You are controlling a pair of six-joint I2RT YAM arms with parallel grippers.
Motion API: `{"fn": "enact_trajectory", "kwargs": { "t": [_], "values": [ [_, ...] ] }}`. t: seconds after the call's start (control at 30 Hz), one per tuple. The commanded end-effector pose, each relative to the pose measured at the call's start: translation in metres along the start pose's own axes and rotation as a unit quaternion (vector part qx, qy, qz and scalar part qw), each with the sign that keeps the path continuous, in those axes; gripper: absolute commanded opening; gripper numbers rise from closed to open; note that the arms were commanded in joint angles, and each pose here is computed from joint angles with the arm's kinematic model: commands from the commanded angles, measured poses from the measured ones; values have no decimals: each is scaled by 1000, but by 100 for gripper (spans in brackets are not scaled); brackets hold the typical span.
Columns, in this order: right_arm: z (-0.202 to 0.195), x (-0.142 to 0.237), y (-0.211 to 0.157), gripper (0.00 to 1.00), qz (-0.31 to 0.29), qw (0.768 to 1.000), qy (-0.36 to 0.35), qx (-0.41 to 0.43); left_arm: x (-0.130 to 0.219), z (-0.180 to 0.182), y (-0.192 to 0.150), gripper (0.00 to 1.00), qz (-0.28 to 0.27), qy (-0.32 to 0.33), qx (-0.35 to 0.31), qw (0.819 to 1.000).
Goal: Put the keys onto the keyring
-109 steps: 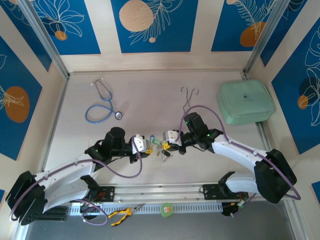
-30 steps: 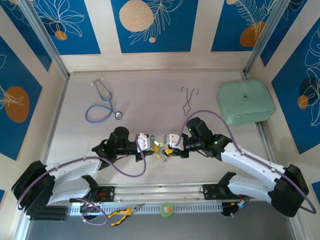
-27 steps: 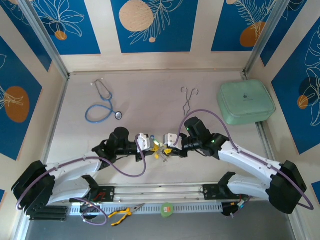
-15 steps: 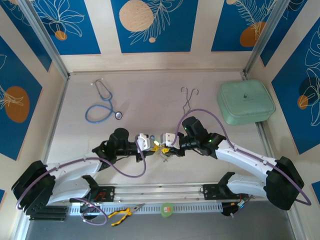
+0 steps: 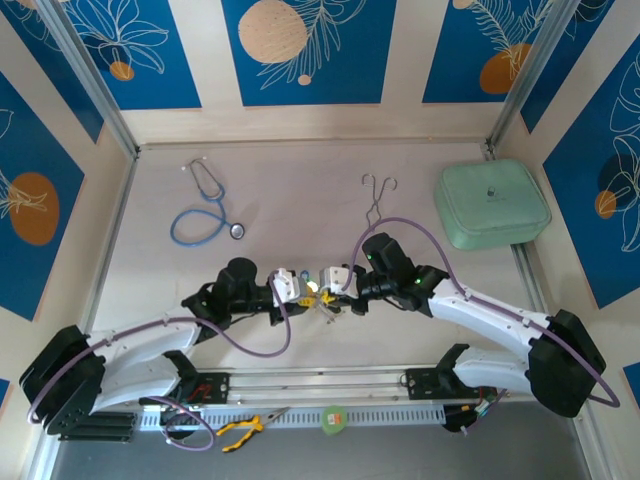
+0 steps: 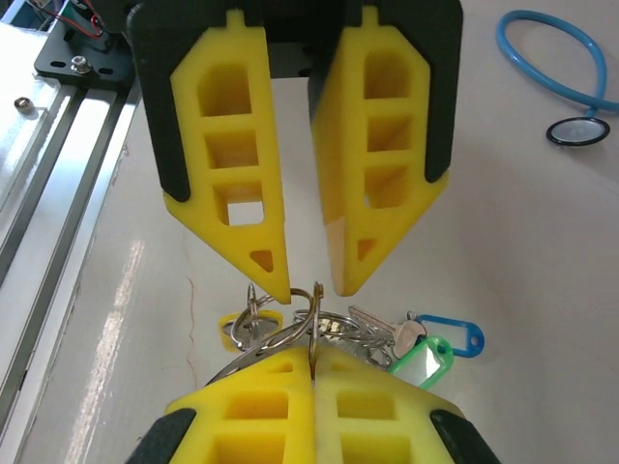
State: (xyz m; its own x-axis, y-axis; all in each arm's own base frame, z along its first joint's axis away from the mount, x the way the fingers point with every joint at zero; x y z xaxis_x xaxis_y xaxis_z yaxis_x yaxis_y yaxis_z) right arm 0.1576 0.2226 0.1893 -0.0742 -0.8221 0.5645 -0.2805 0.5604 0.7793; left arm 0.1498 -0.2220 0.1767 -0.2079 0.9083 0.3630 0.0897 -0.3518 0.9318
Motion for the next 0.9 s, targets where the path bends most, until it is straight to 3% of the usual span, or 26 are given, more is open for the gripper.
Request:
{"fn": "enact_trajectory", "kwargs": {
  "t": [0.0, 0.47, 0.87],
  "values": [
    [5, -2, 5, 0, -12, 999, 27, 16, 4, -3, -2, 25, 27, 3, -9, 1000],
    [7, -7, 13, 0, 2, 997, 58, 42, 13, -11, 4, 27, 27, -22, -28, 999],
    [15, -20, 11, 0, -8, 995, 102, 20, 12, -18, -6, 27, 52, -58, 2, 997]
  ]
}}
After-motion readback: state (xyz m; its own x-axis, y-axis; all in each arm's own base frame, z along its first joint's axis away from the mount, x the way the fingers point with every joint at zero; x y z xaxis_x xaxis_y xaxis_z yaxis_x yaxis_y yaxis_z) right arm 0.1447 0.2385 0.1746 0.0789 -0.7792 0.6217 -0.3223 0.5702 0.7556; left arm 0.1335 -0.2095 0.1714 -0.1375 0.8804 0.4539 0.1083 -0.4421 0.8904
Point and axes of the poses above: each hand's point on the last joint's axis, 136 mm out from that joint toward the fingers, its own x axis back along the fingers, its own z axis along the line the jaws close on, y = z × x, the point moved 8 cm from there along x, back along the fingers, and after that the axes turned 7 degrees about x, right-handed, at the moved point
